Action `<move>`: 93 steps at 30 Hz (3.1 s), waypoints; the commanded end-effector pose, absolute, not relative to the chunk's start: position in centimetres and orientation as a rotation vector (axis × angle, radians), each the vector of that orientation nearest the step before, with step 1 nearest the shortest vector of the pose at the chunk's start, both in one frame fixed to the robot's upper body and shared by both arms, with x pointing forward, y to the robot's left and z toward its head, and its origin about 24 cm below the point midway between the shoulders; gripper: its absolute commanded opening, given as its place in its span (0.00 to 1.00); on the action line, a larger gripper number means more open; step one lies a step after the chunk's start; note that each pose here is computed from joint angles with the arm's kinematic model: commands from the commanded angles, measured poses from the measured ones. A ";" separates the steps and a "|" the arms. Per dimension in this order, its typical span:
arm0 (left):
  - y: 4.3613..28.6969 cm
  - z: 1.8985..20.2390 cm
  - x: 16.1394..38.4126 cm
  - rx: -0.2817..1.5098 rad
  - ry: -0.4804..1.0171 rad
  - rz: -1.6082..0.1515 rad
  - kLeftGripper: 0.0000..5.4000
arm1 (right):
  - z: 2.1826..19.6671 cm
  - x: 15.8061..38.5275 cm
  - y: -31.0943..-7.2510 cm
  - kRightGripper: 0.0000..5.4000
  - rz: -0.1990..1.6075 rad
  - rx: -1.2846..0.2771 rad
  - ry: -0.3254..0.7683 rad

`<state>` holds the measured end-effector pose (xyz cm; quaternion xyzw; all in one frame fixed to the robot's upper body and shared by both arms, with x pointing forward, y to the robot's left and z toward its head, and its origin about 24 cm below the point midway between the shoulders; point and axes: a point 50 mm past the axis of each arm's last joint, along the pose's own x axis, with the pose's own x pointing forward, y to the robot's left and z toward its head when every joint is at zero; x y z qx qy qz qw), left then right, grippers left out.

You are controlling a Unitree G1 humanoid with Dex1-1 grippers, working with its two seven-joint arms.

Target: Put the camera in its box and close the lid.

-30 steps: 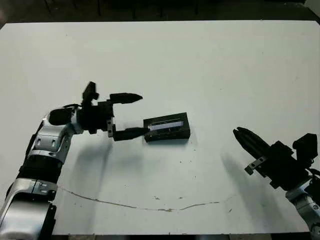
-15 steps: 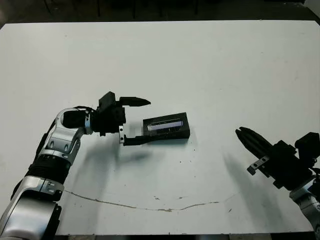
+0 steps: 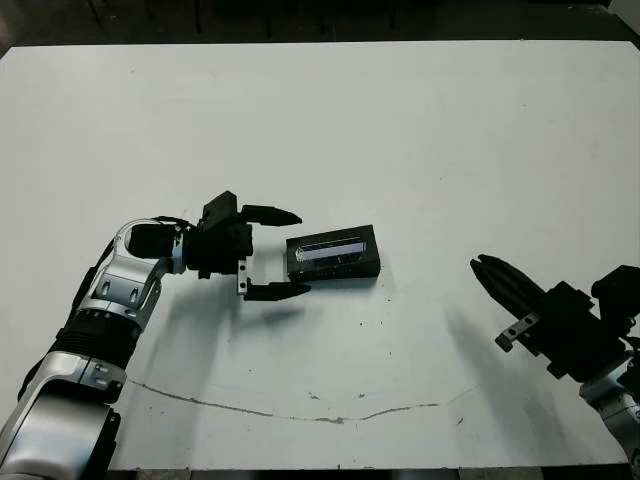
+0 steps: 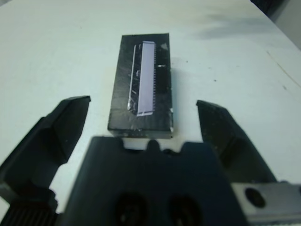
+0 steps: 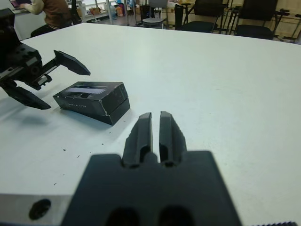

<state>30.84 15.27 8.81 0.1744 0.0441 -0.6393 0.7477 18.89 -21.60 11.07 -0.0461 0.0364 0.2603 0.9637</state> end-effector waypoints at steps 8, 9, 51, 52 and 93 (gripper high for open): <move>15.4 6.9 31.2 0.325 0.185 -1.327 1.00 | 10.6 18.5 -21.7 0.00 0.538 -0.077 0.101; 15.4 6.8 31.2 0.310 0.194 -1.322 1.00 | 10.6 18.5 -21.7 0.00 0.545 -0.067 0.095; 17.4 7.2 32.0 0.066 0.133 -1.274 0.48 | 10.4 18.7 -21.5 0.00 0.564 -0.070 0.089; 17.7 7.4 32.1 0.041 0.113 -1.262 0.48 | 10.4 18.7 -21.5 0.00 0.565 -0.070 0.086; 17.9 4.8 30.9 0.175 0.259 -1.258 0.48 | 10.2 18.7 -21.5 0.00 0.557 -0.070 0.104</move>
